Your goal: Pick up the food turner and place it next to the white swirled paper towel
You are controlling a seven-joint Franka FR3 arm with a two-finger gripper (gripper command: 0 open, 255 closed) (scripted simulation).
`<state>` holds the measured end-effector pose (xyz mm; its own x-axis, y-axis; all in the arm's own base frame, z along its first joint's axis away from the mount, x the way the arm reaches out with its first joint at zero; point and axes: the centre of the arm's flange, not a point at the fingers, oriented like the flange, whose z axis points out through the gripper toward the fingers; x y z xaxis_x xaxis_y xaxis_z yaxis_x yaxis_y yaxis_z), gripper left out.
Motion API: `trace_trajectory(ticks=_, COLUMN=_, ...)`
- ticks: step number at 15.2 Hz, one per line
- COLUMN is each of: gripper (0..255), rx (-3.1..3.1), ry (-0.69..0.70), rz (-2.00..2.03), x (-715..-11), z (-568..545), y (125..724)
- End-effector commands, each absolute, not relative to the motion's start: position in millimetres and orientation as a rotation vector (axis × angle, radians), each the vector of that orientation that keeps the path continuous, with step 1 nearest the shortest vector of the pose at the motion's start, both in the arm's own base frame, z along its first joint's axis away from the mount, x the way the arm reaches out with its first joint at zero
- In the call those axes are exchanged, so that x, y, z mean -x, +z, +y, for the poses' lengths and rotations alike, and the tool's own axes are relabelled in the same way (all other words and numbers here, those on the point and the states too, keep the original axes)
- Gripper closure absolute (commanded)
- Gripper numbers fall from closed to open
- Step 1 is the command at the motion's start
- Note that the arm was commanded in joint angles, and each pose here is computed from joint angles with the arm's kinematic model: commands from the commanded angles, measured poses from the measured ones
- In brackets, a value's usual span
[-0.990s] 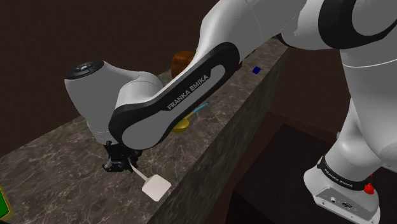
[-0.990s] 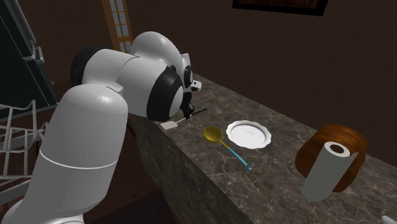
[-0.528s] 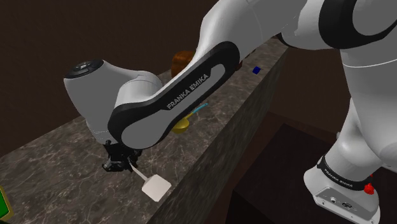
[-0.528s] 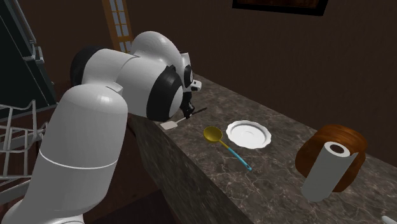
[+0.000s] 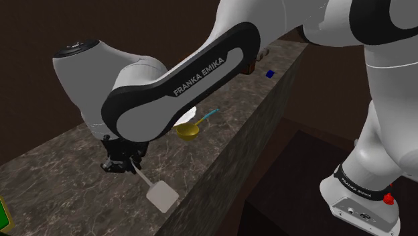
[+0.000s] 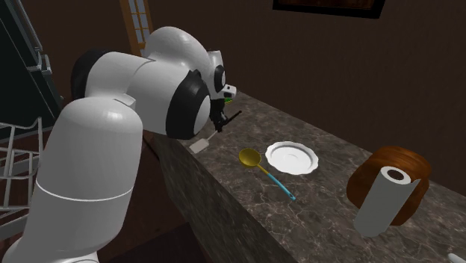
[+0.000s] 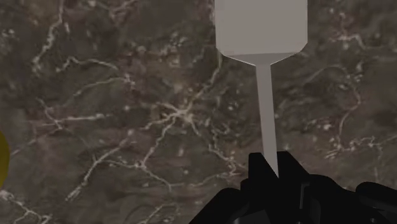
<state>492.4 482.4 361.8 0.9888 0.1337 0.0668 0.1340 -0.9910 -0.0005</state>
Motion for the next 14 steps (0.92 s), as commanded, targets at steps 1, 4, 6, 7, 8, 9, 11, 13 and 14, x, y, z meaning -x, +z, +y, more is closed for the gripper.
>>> trace_trajectory(ticks=1, gripper=255, rx=3.128, ry=-0.104, rz=-0.211, x=-494, z=482, y=373)
trace_trajectory(ticks=4, gripper=255, rx=3.128, ry=-0.104, rz=-0.211, x=-494, z=482, y=388)
trace_trajectory(ticks=6, gripper=255, rx=3.128, ry=-0.104, rz=-0.211, x=-494, z=482, y=399)
trace_trajectory(ticks=7, gripper=255, rx=3.128, ry=-0.104, rz=-0.211, x=-494, z=482, y=404)
trace_trajectory(ticks=8, gripper=255, rx=3.128, ry=-0.104, rz=-0.211, x=-494, z=482, y=410)
trace_trajectory(ticks=9, gripper=255, rx=3.128, ry=-0.104, rz=-0.211, x=-494, z=482, y=415)
trace_trajectory(ticks=11, gripper=255, rx=3.128, ry=-0.104, rz=-0.211, x=-494, z=482, y=425)
trace_trajectory(ticks=13, gripper=255, rx=3.128, ry=-0.104, rz=-0.211, x=-494, z=482, y=436)
trace_trajectory(ticks=14, gripper=255, rx=3.128, ry=-0.104, rz=-0.211, x=-494, z=482, y=441)
